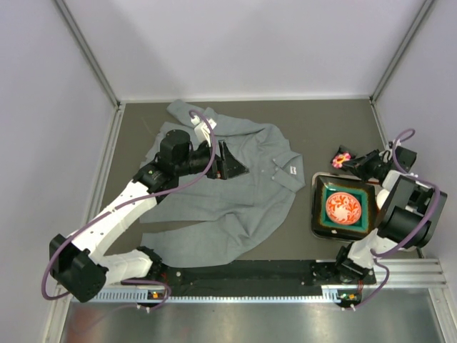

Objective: Remove the brooch from the garment
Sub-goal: Place the brooch in the brooch box.

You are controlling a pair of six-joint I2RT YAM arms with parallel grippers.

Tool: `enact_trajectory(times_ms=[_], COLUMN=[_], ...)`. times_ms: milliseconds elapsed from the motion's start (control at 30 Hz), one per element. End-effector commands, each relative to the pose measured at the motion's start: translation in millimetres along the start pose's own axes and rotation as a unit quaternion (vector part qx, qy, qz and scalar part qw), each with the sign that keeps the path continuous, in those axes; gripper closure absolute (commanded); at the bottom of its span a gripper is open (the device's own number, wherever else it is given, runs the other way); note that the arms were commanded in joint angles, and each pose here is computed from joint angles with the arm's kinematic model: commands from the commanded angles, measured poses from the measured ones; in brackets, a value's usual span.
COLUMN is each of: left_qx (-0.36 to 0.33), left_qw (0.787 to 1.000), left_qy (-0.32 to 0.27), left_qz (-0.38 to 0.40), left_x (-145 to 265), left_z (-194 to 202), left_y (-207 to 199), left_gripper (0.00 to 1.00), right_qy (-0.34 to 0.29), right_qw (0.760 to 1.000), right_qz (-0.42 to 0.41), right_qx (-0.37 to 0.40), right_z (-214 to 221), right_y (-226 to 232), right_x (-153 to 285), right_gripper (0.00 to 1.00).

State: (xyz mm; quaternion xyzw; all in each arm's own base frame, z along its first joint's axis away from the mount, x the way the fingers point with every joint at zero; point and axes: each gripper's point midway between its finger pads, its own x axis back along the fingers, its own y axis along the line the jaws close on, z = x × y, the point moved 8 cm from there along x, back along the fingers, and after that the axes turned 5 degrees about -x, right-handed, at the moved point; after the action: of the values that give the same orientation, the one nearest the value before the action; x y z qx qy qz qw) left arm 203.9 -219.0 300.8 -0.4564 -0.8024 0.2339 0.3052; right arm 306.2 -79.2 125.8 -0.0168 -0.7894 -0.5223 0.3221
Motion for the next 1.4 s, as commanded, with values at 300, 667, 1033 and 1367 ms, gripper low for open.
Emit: enact_trajectory(times_ms=[300, 667, 1033, 1367], left_qx=[-0.023, -0.022, -0.021, -0.019], left_qw=[0.999, 1.000, 1.000, 1.000], left_qy=[-0.017, -0.014, -0.012, -0.010], left_qz=[0.015, 0.016, 0.012, 0.013], left_x=[-0.5, -0.4, 0.6, 1.1], left_z=[-8.4, -7.3, -6.1, -4.8], left_y=[-4.9, -4.7, -3.6, -3.2], left_gripper=[0.11, 0.12, 0.12, 0.12], right_qy=[-0.019, -0.021, -0.019, -0.022], right_qw=[0.999, 0.999, 1.000, 0.999], right_qz=[-0.028, -0.027, -0.009, 0.034], right_qx=[0.011, 0.004, -0.005, 0.006], right_z=[-25.9, -29.3, -34.0, -39.8], right_y=[11.2, 9.2, -0.3, -6.3], right_x=[-15.9, -22.4, -32.3, -32.3], right_gripper=[1.00, 1.00, 0.96, 0.81])
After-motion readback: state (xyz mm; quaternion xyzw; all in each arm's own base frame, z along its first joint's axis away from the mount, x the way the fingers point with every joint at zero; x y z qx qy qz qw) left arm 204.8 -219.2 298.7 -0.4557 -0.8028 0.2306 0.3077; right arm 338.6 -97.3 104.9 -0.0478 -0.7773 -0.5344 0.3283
